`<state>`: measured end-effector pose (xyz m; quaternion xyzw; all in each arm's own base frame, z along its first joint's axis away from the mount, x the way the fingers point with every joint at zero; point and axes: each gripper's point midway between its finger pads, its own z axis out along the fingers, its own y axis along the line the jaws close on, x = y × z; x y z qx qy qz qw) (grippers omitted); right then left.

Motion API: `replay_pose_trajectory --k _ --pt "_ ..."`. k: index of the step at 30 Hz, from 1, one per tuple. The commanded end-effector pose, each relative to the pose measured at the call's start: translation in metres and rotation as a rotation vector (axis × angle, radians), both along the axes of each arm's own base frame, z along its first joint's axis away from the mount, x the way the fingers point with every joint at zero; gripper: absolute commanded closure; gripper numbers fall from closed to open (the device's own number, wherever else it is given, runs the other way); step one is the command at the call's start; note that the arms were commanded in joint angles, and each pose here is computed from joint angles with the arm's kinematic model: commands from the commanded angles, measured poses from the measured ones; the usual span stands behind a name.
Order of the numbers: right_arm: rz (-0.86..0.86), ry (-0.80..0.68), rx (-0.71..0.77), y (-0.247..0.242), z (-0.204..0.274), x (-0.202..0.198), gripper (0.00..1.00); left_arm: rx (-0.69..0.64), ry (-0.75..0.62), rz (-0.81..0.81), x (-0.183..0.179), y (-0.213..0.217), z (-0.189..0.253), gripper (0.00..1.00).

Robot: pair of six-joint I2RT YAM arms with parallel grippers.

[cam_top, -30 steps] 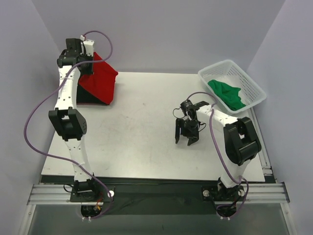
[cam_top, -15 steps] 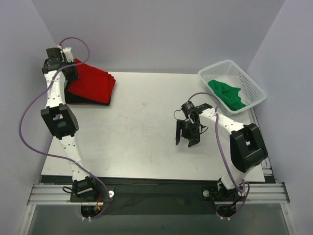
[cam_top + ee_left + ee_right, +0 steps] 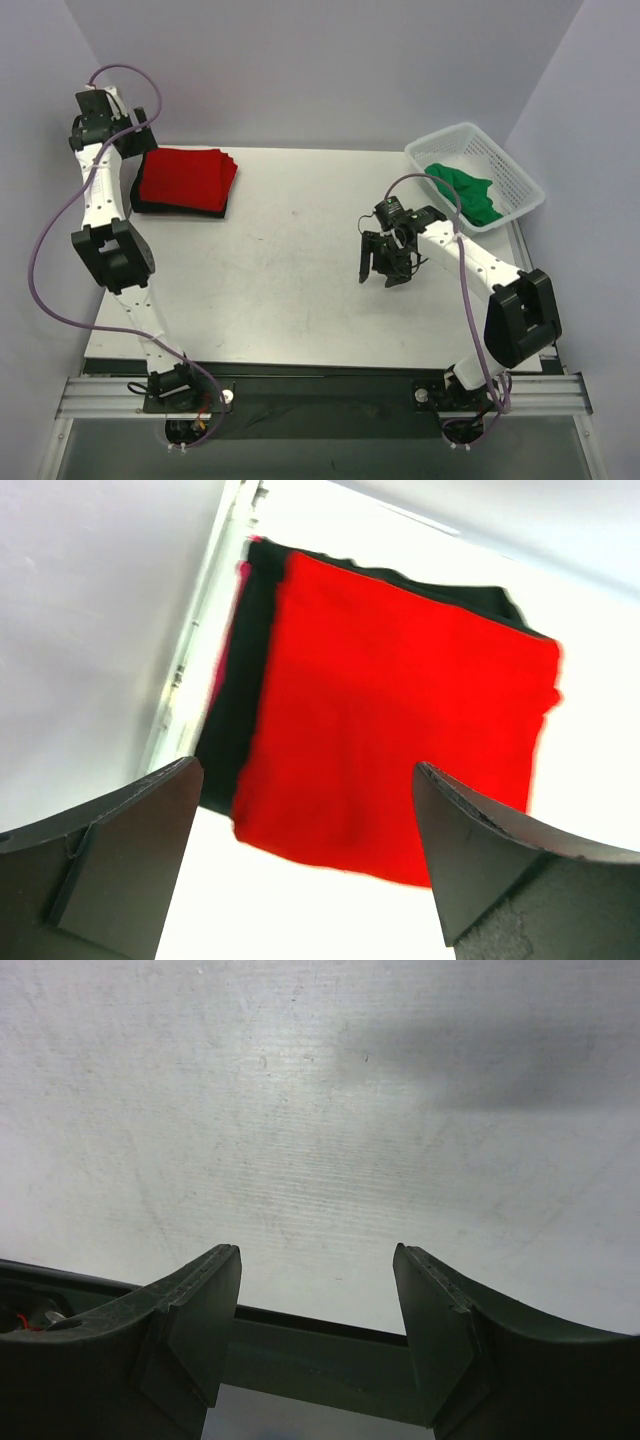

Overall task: Fold and stack the t-shirts
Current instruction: Put the neatly folded tshirt into the corner of the board with the left arm

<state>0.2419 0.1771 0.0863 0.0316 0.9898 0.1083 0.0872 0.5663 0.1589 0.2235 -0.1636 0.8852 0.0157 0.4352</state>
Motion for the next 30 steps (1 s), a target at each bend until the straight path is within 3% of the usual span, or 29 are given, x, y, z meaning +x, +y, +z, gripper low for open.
replay_pose_trajectory --k 1,4,9,11,12,14,16,18,23,30 --pt "-0.006 -0.078 -0.042 -0.011 0.024 0.003 0.37 0.002 -0.122 -0.001 -0.022 -0.033 0.071 0.03" --pt "-0.012 -0.137 -0.073 -0.019 0.032 0.009 0.37 -0.001 -0.139 -0.040 -0.043 -0.068 0.089 0.03" --pt "-0.022 -0.234 -0.108 -0.030 0.046 0.018 0.36 0.056 -0.085 -0.128 -0.102 -0.139 0.064 0.03" --pt "-0.041 -0.292 -0.144 -0.039 0.053 0.025 0.36 0.049 -0.188 -0.179 -0.123 -0.175 0.086 0.03" --pt "-0.048 -0.309 -0.151 -0.042 0.054 0.026 0.36 0.024 -0.137 -0.180 -0.138 -0.185 0.054 0.03" --pt "-0.071 -0.357 -0.165 -0.048 0.061 0.029 0.36 -0.005 -0.240 -0.215 -0.164 -0.211 0.072 0.03" --pt "-0.090 -0.393 -0.167 -0.050 0.063 0.032 0.36 -0.029 -0.250 -0.235 -0.187 -0.234 0.049 0.03" --pt "-0.111 -0.440 -0.174 -0.055 0.070 0.036 0.36 -0.056 -0.313 -0.245 -0.211 -0.245 0.058 0.03" --pt "-0.129 -0.499 -0.180 -0.058 0.078 0.043 0.36 -0.068 -0.249 -0.272 -0.250 -0.271 0.026 0.03" --pt "-0.168 -0.562 -0.169 -0.064 0.087 0.043 0.37 -0.113 -0.199 -0.282 -0.264 -0.288 0.004 0.03"
